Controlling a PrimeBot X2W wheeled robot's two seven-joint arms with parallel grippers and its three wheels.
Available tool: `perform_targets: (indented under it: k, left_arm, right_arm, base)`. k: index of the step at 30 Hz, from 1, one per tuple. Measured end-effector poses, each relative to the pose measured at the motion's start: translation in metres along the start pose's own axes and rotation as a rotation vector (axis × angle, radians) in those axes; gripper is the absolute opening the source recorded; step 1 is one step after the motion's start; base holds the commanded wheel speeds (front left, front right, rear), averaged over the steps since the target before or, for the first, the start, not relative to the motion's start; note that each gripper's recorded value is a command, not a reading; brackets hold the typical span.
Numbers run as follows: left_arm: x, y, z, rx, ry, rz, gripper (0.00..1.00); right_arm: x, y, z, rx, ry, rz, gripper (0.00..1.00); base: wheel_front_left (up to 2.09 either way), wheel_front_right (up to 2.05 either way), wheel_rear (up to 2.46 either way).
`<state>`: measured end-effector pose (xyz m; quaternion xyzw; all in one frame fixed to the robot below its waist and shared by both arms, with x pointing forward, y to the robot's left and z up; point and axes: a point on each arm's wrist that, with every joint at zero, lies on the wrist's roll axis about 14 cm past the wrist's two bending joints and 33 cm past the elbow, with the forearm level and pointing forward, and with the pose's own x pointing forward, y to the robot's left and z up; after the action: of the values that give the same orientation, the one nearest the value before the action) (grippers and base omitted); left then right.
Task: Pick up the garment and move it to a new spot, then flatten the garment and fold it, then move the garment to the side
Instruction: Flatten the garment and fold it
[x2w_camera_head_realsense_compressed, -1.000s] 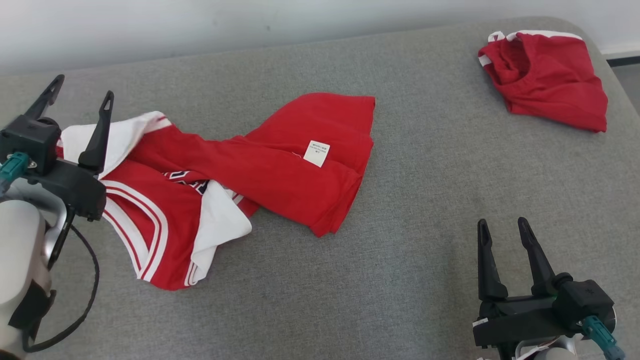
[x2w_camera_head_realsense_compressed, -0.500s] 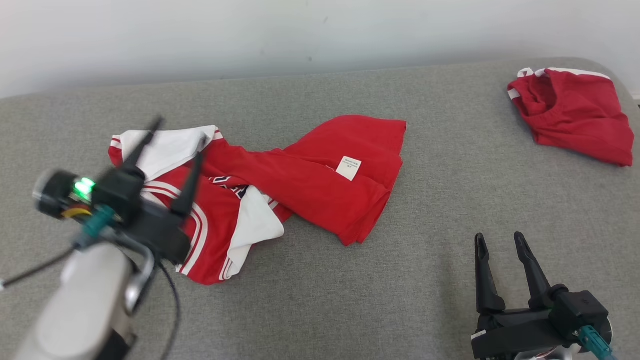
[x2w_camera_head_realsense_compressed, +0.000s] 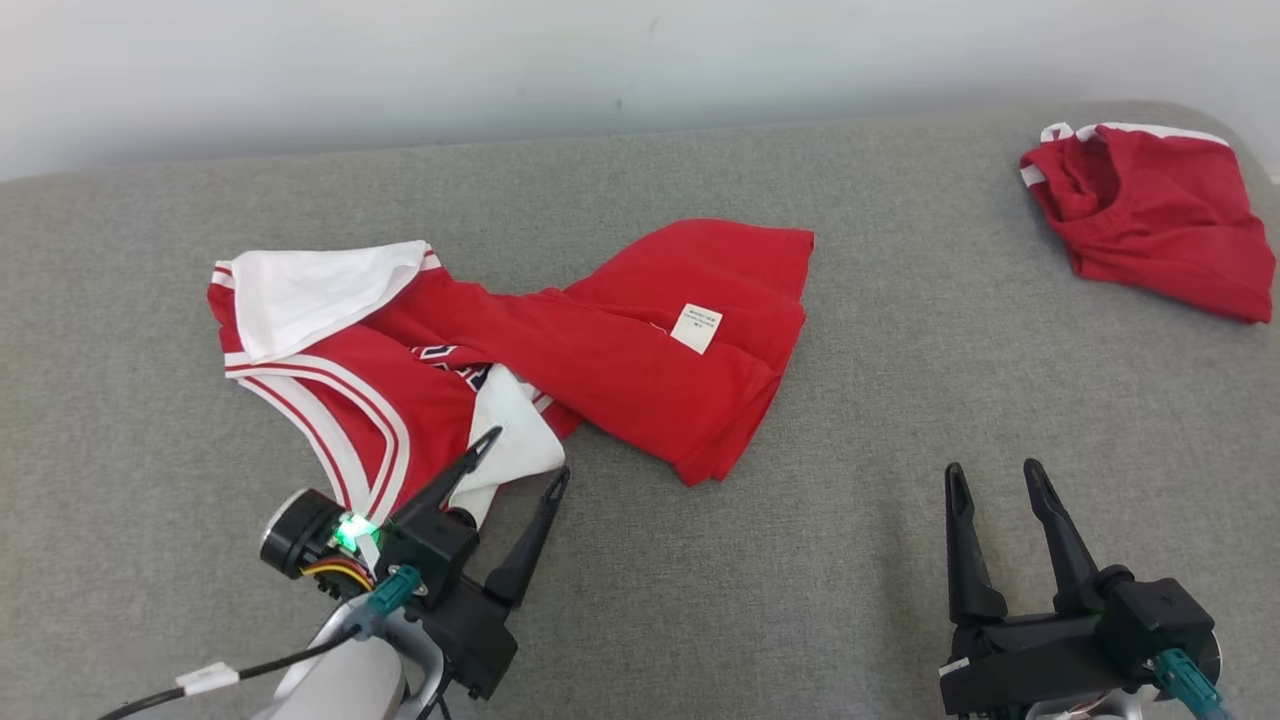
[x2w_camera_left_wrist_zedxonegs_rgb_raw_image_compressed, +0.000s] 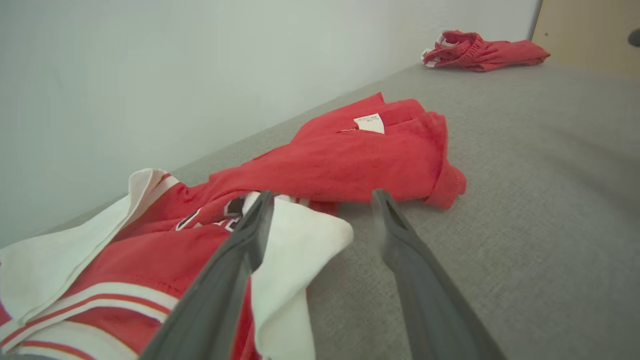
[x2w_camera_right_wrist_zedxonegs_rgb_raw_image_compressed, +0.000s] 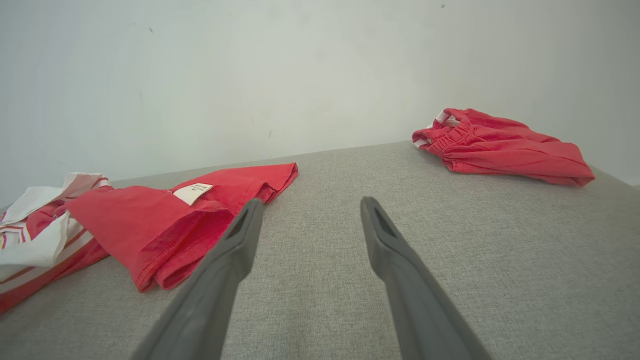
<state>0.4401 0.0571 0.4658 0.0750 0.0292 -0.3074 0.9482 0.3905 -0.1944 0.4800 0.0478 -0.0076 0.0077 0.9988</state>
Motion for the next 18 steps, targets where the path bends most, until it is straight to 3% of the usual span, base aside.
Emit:
perform_targets:
  k: [14,15,17,18]
  left_arm:
    - [0.018,0.004,-0.036,0.129,0.121,-0.023,1.0]
    - [0.019,0.006,-0.038,0.13,0.127,-0.012,0.84]
    - [0.021,0.009,-0.039,0.139,0.134,-0.003,0.0]
    - [0.02,0.011,-0.043,0.14,0.147,-0.002,0.0]
  right_arm:
    - [-0.007,-0.02,-0.003,-0.013,0.013,-0.059,1.0]
    - [-0.007,-0.021,-0.003,-0.014,0.014,-0.063,1.0]
    - [-0.008,-0.023,-0.002,-0.015,0.013,-0.067,1.0]
    - [-0.008,-0.023,-0.002,-0.015,0.012,-0.068,1.0]
  base:
    - [0.0,0.0,0.0]
    - [0.0,0.0,0.0]
    - [0.0,0.0,0.0]
    - [0.0,0.0,0.0]
